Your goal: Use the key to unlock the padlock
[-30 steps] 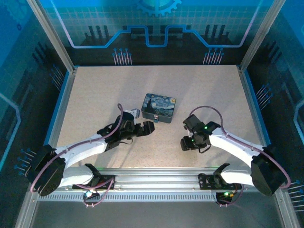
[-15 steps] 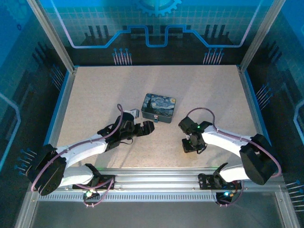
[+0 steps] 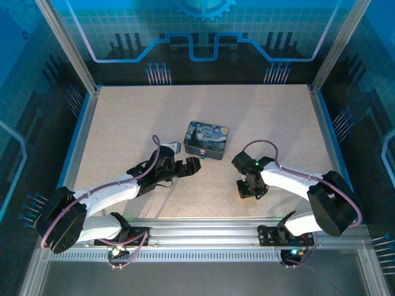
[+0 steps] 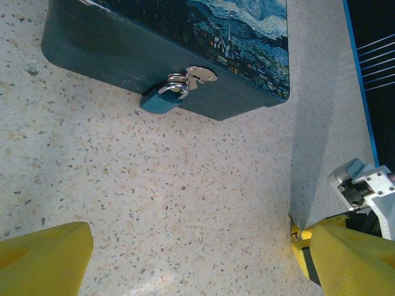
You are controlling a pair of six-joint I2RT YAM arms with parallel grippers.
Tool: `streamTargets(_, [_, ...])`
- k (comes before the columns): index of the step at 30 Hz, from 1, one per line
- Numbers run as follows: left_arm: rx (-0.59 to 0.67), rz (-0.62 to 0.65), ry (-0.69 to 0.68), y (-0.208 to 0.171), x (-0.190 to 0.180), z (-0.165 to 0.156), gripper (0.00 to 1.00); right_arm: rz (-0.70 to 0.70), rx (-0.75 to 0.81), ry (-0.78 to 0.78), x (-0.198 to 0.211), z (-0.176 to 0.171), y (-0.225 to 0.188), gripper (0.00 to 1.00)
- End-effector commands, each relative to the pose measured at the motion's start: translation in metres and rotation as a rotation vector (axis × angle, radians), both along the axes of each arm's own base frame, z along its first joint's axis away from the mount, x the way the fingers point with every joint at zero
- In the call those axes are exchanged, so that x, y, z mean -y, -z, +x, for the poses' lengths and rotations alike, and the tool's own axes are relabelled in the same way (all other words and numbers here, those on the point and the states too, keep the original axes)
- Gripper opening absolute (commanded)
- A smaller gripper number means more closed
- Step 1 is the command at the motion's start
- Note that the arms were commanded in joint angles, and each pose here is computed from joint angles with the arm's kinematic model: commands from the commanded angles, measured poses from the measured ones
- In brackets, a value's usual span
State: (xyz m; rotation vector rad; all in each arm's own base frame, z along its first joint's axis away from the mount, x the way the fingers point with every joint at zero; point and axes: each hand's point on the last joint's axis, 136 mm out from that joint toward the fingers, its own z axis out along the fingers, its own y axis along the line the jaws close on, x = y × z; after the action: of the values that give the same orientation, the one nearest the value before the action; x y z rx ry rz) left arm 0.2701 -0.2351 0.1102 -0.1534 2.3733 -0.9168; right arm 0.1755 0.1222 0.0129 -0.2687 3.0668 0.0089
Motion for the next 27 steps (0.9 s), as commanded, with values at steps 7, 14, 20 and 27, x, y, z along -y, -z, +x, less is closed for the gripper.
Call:
streamTargets(7, [0.010,0.012,0.004,0.0009,0.0032,0.0046,0.92,-0.006,-0.003,0.016,0.0031,0.0079,-0.0003,0.29])
streamTargets(14, [0.007,0.013,0.009,0.0019,0.0045,0.0052,0.93,-0.002,-0.010,0.013,0.0020,0.0086,0.0004,0.20])
streamTargets(20, [0.008,0.011,0.009,0.0002,0.0050,0.0060,0.93,-0.001,-0.006,0.014,0.0023,0.0081,-0.0004,0.16])
streamTargets(27, [0.013,0.012,0.011,-0.0023,0.0059,0.0071,0.93,0.001,-0.001,0.011,0.0030,0.0075,-0.0026,0.09])
